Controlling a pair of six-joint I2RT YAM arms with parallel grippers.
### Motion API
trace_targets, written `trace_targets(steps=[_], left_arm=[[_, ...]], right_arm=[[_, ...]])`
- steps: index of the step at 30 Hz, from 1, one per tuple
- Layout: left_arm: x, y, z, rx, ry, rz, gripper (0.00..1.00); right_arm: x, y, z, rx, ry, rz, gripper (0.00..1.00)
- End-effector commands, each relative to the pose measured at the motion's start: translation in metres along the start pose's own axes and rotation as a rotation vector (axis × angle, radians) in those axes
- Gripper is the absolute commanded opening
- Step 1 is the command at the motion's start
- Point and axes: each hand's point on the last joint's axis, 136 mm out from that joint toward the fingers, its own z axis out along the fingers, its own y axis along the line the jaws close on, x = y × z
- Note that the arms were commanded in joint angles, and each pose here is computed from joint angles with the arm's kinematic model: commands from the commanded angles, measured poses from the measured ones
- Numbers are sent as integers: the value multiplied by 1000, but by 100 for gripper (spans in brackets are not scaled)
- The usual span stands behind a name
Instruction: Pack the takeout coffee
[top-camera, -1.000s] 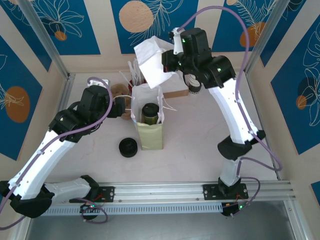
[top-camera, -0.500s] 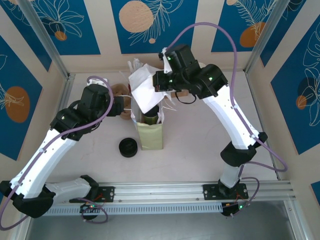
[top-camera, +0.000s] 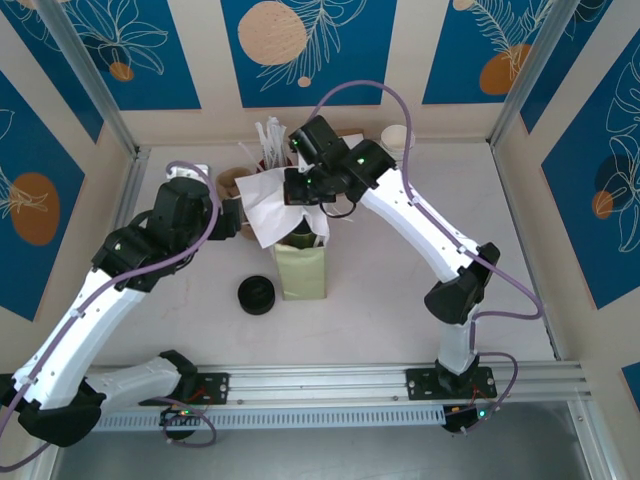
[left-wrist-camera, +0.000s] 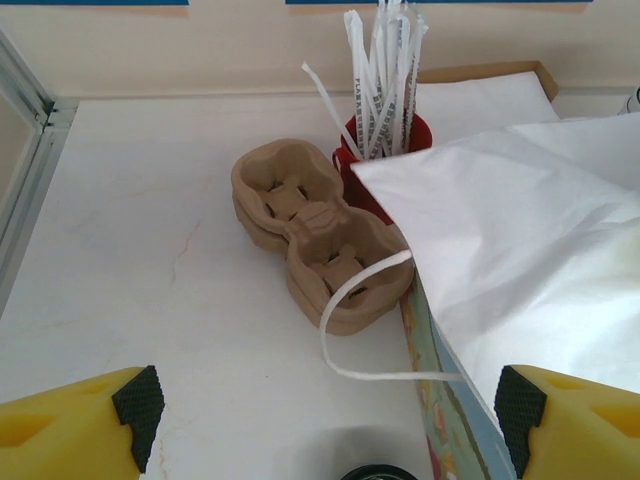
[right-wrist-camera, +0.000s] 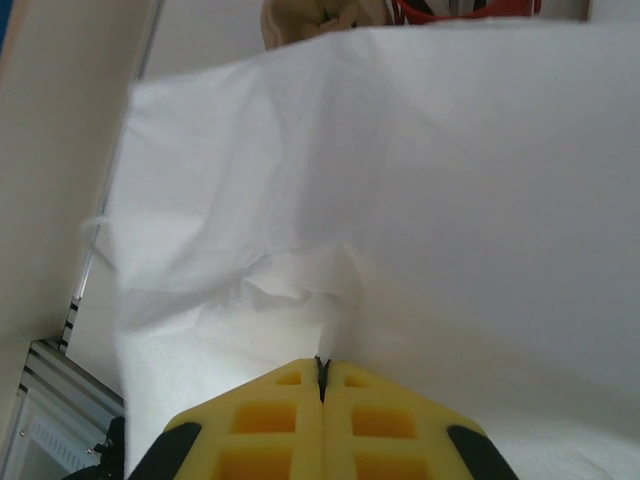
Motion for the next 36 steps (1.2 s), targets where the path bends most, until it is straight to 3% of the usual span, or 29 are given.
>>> trace_targets(steps=[1, 13, 36], left_arm=[[-1, 5, -3, 1, -14, -23, 88], [3, 4, -4, 12, -11, -30, 87], [4, 0, -2, 32, -5, -37, 88]], right_arm=[[0, 6, 12, -24, -4, 11, 0], [22, -25, 53, 91, 67, 9, 0], [39, -49, 39, 288, 74, -62, 0]])
